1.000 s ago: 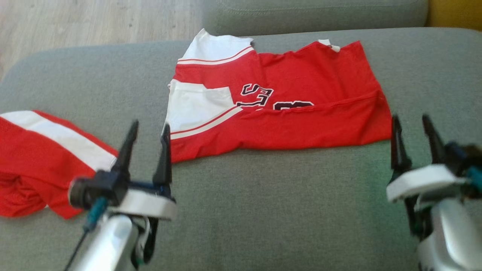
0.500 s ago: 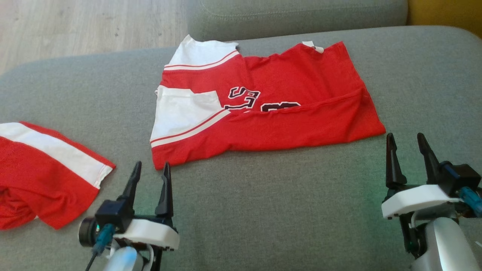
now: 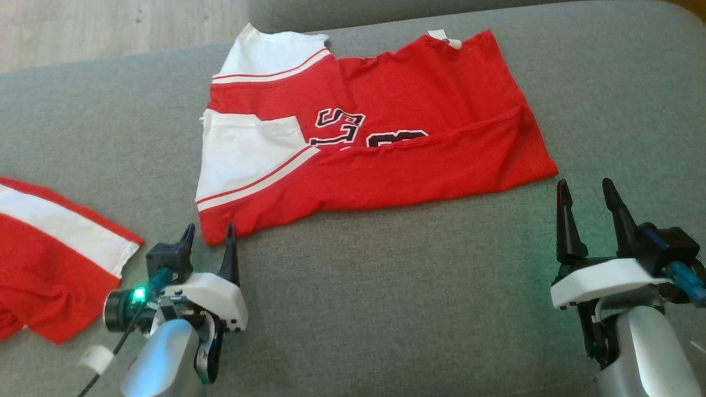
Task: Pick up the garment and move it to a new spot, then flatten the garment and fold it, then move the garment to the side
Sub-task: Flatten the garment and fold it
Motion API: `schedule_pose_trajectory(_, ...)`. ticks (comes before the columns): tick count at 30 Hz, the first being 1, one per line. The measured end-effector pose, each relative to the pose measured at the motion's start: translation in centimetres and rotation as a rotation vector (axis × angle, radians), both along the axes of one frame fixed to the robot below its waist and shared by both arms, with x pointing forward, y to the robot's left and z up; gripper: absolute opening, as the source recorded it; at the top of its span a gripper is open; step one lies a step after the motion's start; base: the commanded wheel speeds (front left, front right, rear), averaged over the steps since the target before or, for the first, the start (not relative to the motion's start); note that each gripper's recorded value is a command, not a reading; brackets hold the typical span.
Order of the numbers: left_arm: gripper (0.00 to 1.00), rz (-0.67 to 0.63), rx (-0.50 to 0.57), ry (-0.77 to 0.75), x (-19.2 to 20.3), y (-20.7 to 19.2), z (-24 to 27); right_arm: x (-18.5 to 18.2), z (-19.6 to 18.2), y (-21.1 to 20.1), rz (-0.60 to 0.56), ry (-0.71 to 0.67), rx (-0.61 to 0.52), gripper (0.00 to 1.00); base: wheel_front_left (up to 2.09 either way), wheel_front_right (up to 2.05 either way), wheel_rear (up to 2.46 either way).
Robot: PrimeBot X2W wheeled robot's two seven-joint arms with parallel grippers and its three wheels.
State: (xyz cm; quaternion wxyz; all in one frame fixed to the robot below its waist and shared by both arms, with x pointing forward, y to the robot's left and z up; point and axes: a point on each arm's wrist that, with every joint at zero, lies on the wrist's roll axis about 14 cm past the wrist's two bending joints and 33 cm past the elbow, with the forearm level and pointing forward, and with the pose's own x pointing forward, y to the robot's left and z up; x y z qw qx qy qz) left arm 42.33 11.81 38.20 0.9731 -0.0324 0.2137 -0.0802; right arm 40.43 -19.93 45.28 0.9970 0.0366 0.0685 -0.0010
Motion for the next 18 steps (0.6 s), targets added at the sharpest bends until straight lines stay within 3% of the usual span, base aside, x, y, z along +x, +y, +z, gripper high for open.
schedule_pose_trajectory(9,1.00,-0.083,0.073,0.144,0.5,-0.8,-2.7,0.3,-0.1,-0.5,-0.017,0.000,0.021,1.00,0.00,0.00,0.00)
schedule_pose_trajectory(10,0.84,-0.095,0.072,0.154,0.6,-1.0,-2.7,0.2,-0.1,-0.5,-0.017,-0.001,0.020,1.00,0.00,0.00,0.00)
schedule_pose_trajectory(11,0.22,-0.105,0.071,0.162,0.6,-1.1,-2.8,0.2,-0.1,-0.5,-0.017,-0.001,0.020,1.00,0.00,0.00,0.00)
schedule_pose_trajectory(12,0.00,-0.117,0.069,0.166,0.6,-1.3,-2.8,0.3,-0.1,-0.4,-0.016,-0.001,0.021,1.00,0.00,0.00,0.00)
schedule_pose_trajectory(18,0.00,-0.124,0.050,0.099,0.7,-1.6,-1.8,0.4,-0.8,-0.8,-0.026,0.032,0.012,1.00,0.00,0.00,0.00)
